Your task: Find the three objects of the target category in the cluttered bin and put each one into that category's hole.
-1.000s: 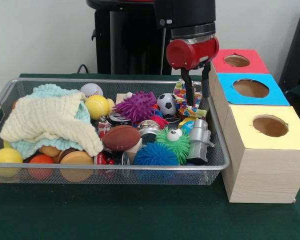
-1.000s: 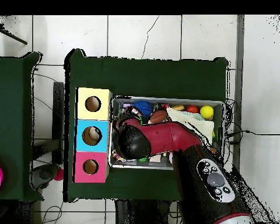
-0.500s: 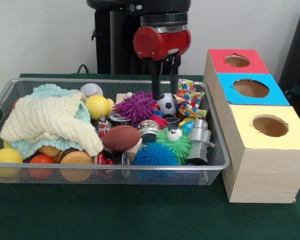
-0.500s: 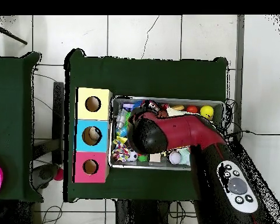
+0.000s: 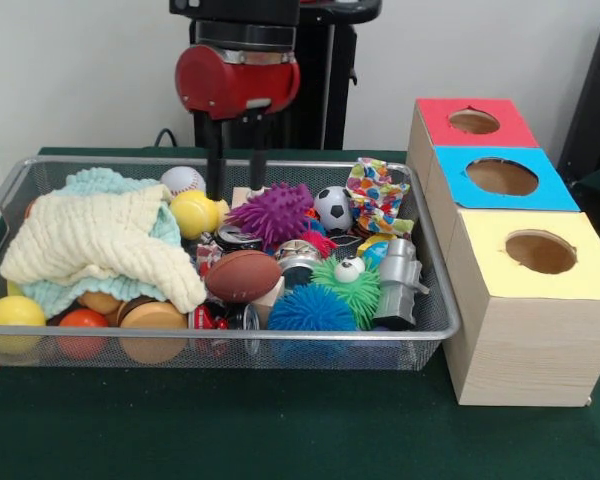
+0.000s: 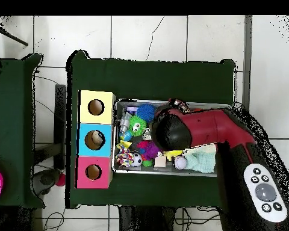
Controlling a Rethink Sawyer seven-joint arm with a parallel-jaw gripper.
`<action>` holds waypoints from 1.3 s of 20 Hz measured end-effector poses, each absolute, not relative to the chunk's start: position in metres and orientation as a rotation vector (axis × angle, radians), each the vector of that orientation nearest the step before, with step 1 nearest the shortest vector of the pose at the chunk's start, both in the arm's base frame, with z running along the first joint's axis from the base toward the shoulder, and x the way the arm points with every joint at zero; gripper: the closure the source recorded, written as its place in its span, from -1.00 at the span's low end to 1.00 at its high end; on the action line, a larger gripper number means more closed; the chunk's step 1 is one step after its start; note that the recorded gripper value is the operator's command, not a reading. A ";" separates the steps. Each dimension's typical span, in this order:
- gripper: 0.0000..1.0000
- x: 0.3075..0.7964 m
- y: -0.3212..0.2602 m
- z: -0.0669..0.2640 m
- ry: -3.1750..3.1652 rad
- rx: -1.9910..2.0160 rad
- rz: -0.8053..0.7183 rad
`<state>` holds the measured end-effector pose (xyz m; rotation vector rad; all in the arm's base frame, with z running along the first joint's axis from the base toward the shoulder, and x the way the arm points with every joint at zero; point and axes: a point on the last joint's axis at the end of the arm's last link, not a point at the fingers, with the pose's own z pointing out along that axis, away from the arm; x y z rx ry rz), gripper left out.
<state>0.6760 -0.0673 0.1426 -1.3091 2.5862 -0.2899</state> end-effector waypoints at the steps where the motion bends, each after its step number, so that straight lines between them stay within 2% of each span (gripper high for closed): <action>1: -1.00 0.678 -0.072 0.143 2.586 -1.319 -0.309; 12: -1.00 0.691 -0.091 0.142 2.553 -1.460 -0.489; 26: -1.00 0.682 -0.056 0.138 2.584 -1.720 -0.677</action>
